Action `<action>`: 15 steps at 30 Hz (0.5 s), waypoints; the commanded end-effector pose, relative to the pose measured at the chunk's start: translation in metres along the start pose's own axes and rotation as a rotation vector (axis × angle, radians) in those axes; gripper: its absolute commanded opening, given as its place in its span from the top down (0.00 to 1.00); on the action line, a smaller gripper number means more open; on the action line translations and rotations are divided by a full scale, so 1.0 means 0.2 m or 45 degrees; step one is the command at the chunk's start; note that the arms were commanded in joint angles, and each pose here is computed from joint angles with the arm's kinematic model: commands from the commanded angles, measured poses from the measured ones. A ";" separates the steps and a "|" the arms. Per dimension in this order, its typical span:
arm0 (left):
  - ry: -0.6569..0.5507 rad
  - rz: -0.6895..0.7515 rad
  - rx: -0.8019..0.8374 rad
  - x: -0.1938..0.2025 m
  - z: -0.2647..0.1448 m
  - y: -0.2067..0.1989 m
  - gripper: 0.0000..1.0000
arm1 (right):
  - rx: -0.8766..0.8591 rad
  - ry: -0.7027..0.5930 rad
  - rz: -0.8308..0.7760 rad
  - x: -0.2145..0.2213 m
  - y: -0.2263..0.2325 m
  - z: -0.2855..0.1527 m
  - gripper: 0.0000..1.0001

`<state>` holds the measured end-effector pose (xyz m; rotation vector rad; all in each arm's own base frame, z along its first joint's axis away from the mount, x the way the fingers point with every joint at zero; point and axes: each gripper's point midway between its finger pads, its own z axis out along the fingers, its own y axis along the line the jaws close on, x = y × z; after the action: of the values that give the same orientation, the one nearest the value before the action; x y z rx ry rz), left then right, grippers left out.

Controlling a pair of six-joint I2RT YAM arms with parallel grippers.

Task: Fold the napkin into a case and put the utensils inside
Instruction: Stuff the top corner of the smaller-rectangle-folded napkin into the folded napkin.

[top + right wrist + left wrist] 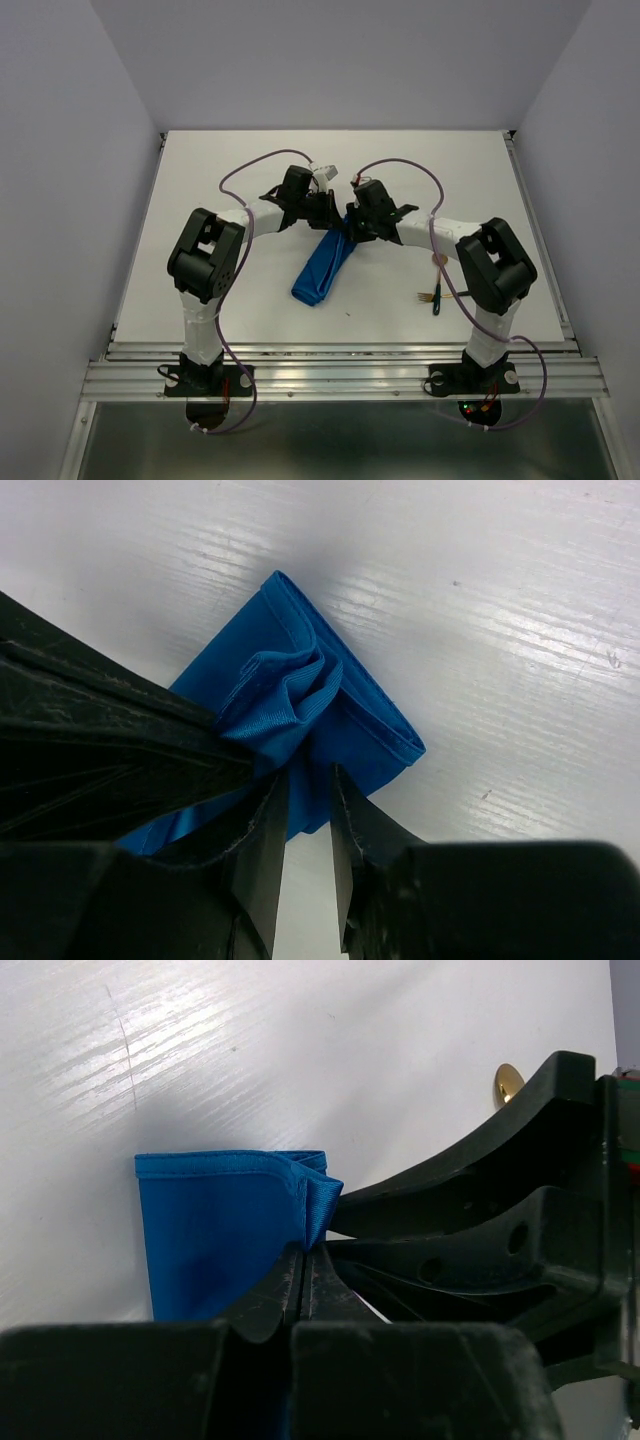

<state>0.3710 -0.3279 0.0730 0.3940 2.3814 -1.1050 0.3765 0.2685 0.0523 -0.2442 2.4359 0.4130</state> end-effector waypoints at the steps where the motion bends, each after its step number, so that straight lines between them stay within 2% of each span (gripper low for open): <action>1: -0.033 0.027 0.072 -0.07 -0.05 -0.10 1.00 | 0.007 -0.084 -0.042 -0.10 0.04 0.01 0.71; 6: -0.033 0.030 0.083 -0.07 -0.05 -0.11 1.00 | 0.053 -0.100 -0.042 -0.09 0.00 0.03 0.71; 15: -0.020 0.020 0.077 -0.06 -0.05 -0.10 1.00 | 0.065 -0.124 -0.095 -0.12 0.07 0.07 0.71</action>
<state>0.3679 -0.3290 0.0744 0.3953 2.3864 -1.1328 0.3821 0.2689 0.0441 -0.2641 2.4198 0.3287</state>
